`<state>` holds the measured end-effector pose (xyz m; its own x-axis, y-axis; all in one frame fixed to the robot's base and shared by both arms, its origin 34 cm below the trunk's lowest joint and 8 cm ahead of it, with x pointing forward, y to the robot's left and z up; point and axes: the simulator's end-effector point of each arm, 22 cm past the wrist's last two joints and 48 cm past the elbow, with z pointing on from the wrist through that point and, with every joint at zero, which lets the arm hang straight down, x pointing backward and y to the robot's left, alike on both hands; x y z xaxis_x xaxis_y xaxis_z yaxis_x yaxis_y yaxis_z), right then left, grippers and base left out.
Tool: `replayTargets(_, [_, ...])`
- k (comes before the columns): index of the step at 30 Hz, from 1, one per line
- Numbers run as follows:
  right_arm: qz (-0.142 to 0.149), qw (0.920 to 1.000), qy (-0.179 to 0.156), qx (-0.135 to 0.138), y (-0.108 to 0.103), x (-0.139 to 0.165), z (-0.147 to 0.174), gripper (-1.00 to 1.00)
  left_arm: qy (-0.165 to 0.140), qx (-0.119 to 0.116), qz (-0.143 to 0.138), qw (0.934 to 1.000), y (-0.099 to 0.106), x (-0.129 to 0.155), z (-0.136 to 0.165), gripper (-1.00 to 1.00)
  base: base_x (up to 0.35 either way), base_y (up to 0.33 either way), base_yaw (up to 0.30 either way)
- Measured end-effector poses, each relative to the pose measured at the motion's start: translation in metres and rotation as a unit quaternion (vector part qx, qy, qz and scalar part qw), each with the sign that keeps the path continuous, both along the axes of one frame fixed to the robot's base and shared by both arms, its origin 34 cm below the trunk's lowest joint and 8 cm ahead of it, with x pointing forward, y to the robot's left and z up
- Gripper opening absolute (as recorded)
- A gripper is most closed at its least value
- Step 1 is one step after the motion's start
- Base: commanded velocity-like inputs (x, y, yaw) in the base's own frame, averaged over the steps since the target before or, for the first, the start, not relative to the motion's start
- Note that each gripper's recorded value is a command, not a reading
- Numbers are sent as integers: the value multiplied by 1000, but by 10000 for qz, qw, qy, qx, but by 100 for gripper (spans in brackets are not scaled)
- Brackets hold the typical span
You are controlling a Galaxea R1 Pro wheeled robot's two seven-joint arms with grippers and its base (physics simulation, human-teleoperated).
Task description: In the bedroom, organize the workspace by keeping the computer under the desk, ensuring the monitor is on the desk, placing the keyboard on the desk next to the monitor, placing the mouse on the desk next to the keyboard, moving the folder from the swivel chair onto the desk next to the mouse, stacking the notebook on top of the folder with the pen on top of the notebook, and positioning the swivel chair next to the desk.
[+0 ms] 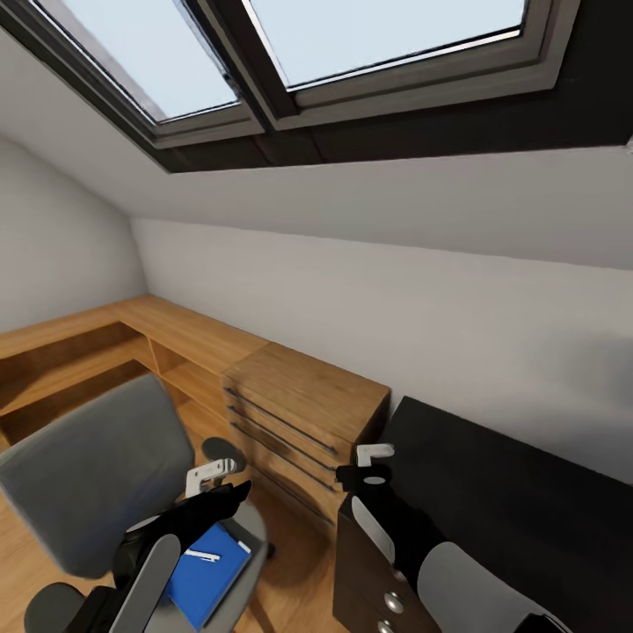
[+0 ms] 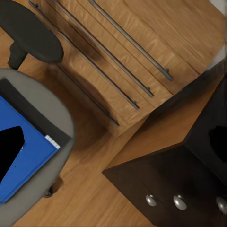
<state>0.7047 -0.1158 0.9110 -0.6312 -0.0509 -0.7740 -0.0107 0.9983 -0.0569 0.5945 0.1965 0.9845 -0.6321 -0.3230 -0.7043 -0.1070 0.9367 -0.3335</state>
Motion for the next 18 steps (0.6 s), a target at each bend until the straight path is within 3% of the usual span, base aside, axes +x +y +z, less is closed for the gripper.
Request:
replayTargets(12, [5, 10000, -12, 11, 1, 1, 1, 100, 14, -12, -5, 10000, 0, 0, -1, 100, 11, -74, 0])
replayTargets(18, [0, 10000, -10, 10, 0, 1, 1, 100, 17, -10, -5, 10000, 0, 0, -1, 100, 0, -243, 0])
